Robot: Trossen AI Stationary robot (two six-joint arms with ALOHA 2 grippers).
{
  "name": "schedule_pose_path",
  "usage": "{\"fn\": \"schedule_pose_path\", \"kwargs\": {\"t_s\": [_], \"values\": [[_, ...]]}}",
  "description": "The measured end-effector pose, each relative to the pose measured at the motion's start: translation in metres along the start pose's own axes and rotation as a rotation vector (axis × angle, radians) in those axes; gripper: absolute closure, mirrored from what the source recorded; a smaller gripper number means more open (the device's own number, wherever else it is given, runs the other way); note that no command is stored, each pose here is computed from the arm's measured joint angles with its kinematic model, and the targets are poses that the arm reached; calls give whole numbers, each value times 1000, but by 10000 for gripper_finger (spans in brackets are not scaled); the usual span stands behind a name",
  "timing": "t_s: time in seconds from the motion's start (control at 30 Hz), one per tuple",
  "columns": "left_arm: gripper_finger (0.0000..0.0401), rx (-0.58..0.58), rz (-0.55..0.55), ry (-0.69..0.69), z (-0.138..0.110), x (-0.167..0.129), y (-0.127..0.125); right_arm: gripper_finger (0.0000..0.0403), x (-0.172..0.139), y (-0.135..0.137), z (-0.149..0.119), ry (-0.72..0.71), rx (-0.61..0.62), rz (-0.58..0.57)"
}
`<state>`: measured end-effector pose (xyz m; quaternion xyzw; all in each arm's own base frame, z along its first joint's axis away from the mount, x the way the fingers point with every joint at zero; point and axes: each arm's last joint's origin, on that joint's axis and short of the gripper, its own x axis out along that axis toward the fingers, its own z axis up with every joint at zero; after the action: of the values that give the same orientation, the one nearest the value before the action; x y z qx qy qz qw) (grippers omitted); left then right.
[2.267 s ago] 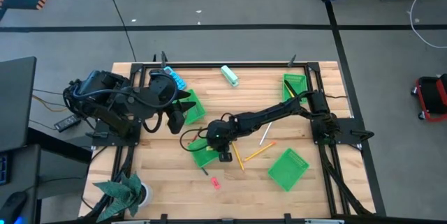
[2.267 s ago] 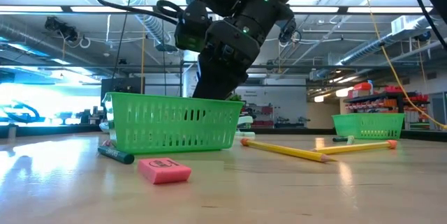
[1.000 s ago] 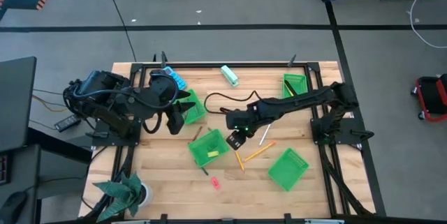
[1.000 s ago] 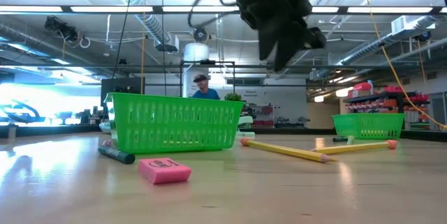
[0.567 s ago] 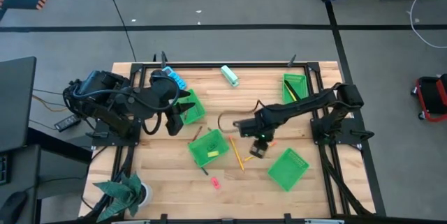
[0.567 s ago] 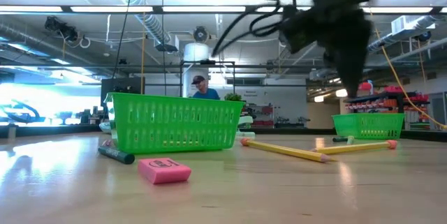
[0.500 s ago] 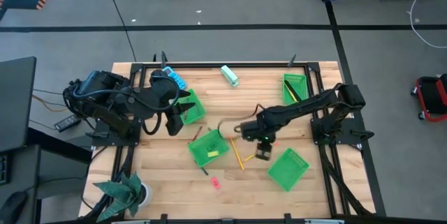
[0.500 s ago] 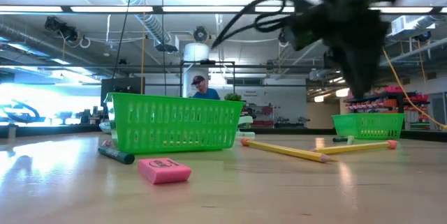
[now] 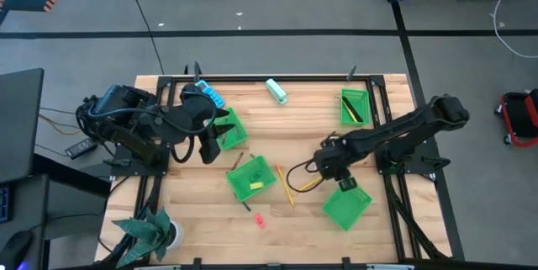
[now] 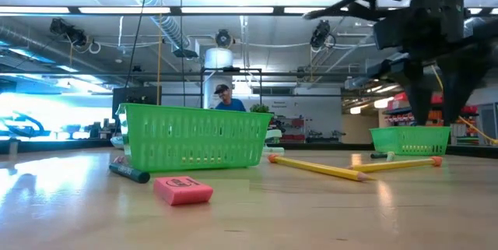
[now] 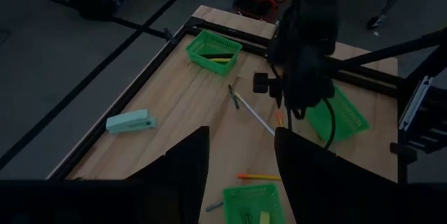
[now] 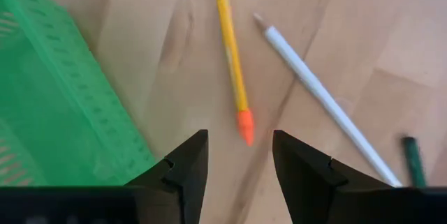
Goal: Sort crayons/erasers/pens/pencils in bins
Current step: Put the right yellow pencil into the bottom right green bin
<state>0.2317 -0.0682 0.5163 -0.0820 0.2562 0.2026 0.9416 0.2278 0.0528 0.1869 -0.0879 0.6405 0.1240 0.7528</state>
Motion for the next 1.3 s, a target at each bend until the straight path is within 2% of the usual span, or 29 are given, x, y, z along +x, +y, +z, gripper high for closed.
{"fn": "schedule_pose_path", "kwargs": {"t_s": [0.23, 0.43, 0.9, 1.07, 1.3], "values": [[229, -52, 7, 0, 1, 1, 1, 238, 7, -8, -19, -47, -52, -19], [229, -83, 7, 0, 1, 1, 1, 238, 20, -9, -12, -82, -73, -14], [229, -106, 11, 6, 0, 1, 2, 241, 52, -11, -3, -13, -86, 3], [229, -124, 11, 6, 0, 1, 2, 269, 55, -12, -2, -4, -86, 3], [229, -115, 17, 14, -1, 1, 2, 340, 54, -11, -2, -11, -99, 8]]}}
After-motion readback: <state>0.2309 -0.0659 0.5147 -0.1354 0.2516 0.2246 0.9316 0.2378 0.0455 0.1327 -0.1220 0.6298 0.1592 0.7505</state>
